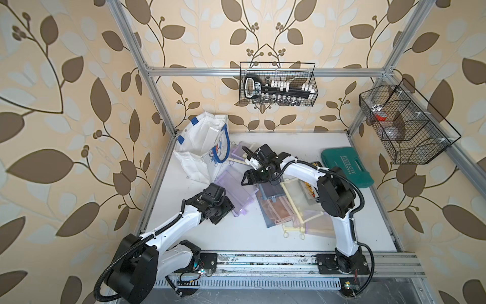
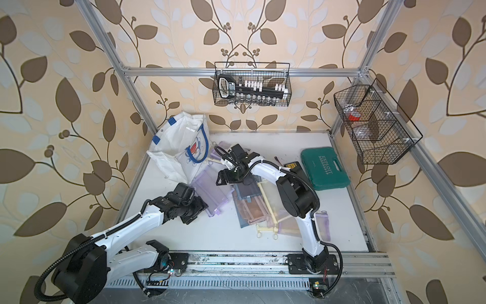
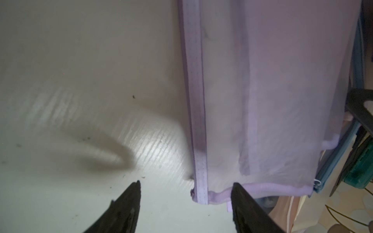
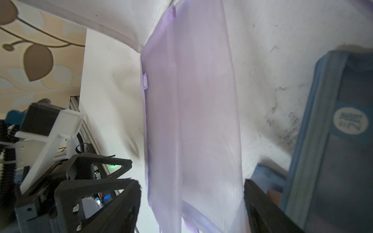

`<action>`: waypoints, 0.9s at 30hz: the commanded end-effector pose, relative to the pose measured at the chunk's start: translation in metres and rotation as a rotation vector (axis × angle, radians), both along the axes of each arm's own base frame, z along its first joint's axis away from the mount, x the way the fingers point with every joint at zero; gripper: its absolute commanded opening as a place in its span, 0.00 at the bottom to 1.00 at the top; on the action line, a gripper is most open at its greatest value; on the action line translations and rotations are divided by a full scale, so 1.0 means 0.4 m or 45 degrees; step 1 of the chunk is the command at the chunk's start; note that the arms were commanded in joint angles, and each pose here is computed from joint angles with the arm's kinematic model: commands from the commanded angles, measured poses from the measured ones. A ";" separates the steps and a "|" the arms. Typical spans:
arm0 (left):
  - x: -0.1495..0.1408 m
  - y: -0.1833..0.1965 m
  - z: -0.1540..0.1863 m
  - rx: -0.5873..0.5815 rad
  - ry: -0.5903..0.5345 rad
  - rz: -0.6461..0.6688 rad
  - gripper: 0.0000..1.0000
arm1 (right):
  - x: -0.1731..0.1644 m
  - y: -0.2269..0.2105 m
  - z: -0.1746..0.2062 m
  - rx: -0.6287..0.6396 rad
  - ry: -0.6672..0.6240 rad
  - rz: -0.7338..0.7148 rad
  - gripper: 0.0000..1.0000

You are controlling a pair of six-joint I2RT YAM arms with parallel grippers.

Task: Put the pencil pouch into the canvas bag
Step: Pick up the pencil pouch.

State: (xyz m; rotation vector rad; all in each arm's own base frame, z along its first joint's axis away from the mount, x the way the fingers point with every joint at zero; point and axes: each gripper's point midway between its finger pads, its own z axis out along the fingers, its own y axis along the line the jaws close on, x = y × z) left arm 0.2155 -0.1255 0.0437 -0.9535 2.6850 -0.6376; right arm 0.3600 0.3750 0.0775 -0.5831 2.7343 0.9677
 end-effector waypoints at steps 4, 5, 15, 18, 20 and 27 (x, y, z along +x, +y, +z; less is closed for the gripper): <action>0.043 0.004 -0.003 -0.022 -0.046 0.049 0.68 | -0.006 0.060 -0.031 0.003 -0.017 0.050 0.76; 0.047 0.005 -0.004 -0.020 -0.051 0.051 0.68 | -0.008 0.063 -0.030 -0.001 -0.023 0.055 0.76; 0.057 0.013 -0.038 -0.009 -0.039 0.062 0.61 | -0.003 0.018 0.062 -0.129 -0.203 0.025 0.81; 0.053 0.012 -0.047 -0.008 -0.025 0.052 0.59 | 0.002 0.014 0.082 -0.130 -0.232 0.014 0.81; 0.050 0.009 -0.054 -0.012 -0.014 0.043 0.58 | -0.009 0.034 0.083 -0.091 -0.203 0.038 0.80; 0.044 0.000 -0.067 -0.038 0.003 0.032 0.53 | -0.079 0.114 0.020 0.018 -0.031 0.138 0.71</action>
